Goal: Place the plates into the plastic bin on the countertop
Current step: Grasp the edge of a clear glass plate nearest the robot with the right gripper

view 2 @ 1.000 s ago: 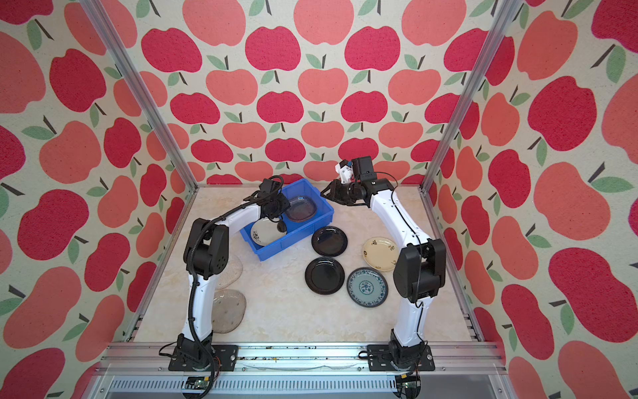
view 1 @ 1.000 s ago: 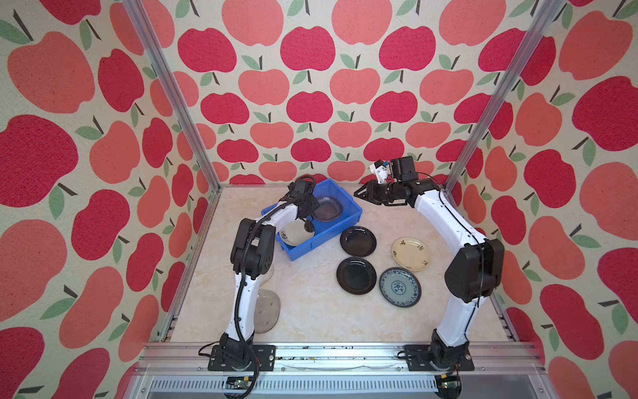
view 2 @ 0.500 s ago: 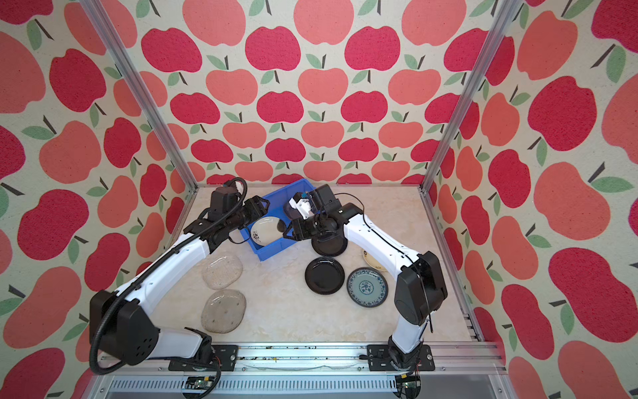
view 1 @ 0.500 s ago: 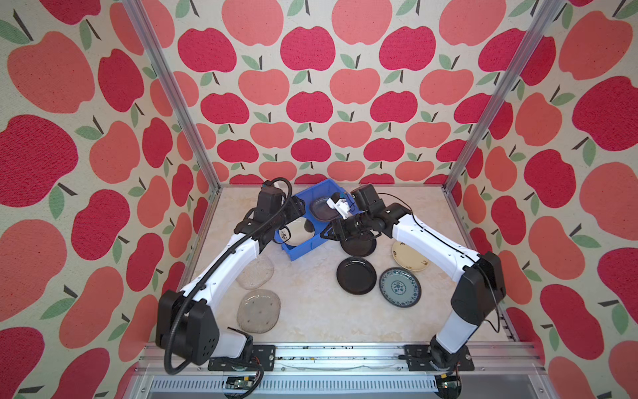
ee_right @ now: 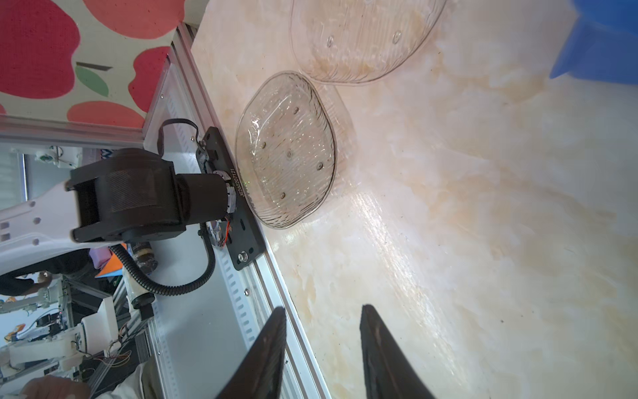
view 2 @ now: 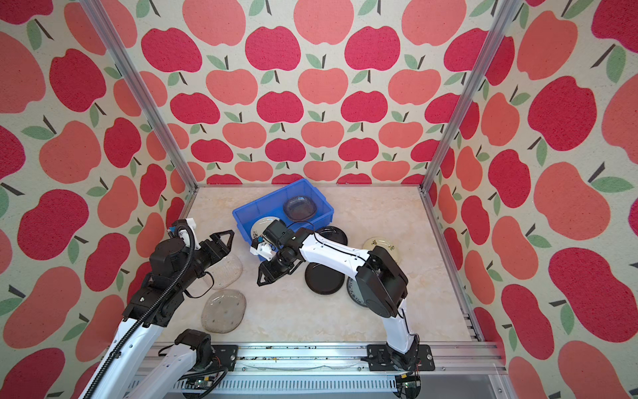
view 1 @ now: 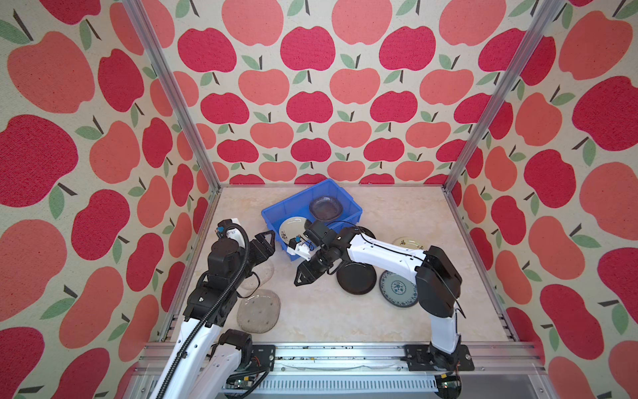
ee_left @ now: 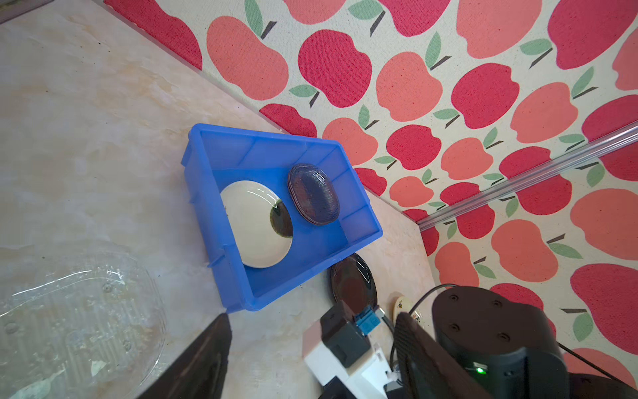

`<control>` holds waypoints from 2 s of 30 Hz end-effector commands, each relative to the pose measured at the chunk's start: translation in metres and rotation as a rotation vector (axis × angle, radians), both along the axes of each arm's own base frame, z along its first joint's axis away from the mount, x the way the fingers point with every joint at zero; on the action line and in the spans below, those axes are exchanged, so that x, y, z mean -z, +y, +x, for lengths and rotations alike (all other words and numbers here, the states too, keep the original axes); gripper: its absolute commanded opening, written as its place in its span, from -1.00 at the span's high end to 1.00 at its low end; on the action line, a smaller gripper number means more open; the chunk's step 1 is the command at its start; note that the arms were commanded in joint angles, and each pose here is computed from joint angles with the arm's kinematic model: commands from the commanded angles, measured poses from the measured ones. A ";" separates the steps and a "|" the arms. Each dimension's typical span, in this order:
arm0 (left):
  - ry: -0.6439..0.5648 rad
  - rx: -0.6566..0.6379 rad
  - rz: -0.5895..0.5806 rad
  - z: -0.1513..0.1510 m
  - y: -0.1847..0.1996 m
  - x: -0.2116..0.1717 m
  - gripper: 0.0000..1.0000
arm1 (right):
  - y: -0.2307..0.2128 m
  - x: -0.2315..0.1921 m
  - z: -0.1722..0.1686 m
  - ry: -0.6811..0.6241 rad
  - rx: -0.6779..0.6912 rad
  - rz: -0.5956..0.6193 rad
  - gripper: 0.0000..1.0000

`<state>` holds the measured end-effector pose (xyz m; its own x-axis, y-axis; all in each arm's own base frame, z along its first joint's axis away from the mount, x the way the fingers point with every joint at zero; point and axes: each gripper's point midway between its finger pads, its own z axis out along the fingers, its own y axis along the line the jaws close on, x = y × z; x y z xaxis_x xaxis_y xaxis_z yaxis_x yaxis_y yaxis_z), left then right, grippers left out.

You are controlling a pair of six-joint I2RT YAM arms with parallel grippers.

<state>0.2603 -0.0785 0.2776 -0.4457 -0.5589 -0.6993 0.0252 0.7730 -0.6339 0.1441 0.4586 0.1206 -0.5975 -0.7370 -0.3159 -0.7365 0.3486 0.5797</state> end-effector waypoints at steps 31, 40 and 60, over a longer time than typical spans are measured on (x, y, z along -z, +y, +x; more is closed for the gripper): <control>0.026 -0.046 -0.009 -0.042 0.019 0.050 -0.53 | 0.062 0.095 -0.027 0.094 -0.153 -0.137 0.33; 0.040 -0.062 -0.007 -0.041 0.021 0.057 -0.52 | 0.066 0.106 -0.028 0.118 -0.162 -0.161 0.47; 0.072 -0.056 0.023 -0.021 0.018 0.068 -0.53 | 0.031 0.078 0.006 0.080 -0.017 -0.157 1.00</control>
<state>0.2296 -0.0606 0.2075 -0.4760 -0.5836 -0.6579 -0.0760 0.7726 -0.6303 0.1301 0.5033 0.0263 -0.5582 -0.8202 -0.1253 -0.6902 0.3753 0.6186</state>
